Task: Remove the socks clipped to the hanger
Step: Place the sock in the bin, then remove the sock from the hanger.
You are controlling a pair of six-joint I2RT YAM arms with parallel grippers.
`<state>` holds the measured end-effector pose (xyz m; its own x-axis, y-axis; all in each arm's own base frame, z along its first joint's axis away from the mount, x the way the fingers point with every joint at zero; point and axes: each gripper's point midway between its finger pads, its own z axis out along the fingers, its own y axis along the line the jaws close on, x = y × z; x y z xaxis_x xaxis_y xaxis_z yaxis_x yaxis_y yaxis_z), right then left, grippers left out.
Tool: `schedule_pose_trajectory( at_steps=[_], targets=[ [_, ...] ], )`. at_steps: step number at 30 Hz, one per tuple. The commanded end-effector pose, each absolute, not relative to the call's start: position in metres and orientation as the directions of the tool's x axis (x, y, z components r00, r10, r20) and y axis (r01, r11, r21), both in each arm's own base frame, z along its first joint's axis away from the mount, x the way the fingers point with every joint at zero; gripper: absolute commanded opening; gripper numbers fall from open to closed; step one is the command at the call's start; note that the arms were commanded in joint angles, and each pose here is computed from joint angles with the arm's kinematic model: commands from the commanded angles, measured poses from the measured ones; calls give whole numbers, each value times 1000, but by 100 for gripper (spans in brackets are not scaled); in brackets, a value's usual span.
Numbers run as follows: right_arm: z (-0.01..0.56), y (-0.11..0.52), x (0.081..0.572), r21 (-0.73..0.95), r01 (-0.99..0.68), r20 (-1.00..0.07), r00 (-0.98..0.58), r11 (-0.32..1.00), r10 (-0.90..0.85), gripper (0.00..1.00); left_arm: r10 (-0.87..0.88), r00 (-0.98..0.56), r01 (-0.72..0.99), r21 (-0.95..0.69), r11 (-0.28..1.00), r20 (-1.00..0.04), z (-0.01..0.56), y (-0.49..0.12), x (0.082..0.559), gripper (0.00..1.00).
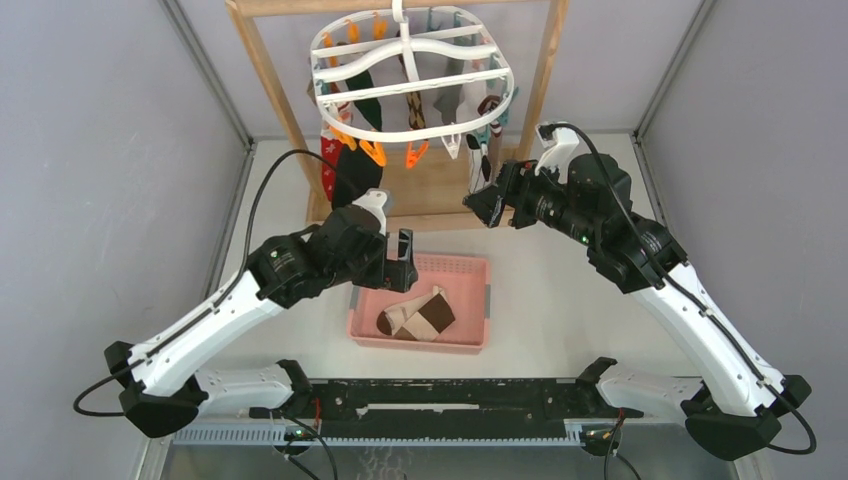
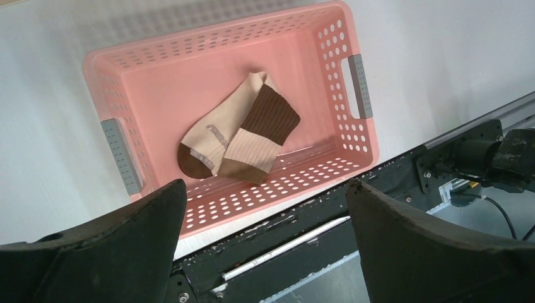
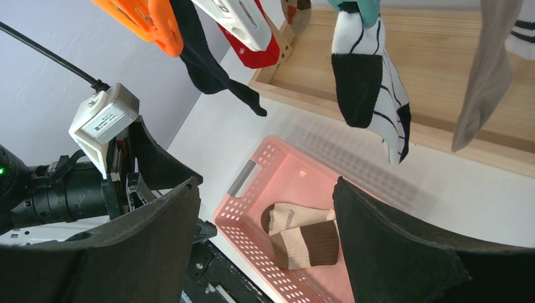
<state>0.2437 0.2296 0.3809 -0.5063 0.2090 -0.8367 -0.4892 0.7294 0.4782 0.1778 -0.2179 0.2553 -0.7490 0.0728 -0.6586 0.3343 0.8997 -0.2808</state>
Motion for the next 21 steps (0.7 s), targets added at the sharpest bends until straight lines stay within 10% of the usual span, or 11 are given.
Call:
schedule_pose_trajectory(
  at_steps=[1, 21],
  targets=[
    [384, 231, 243, 502, -481, -820, -528, 719, 218, 84, 21, -718, 330, -313, 891, -696, 283, -222, 185, 100],
    [383, 297, 217, 637, -452, -689, -696, 624, 199, 100, -89, -672, 304, -383, 872, -736, 304, -224, 193, 100]
  ],
)
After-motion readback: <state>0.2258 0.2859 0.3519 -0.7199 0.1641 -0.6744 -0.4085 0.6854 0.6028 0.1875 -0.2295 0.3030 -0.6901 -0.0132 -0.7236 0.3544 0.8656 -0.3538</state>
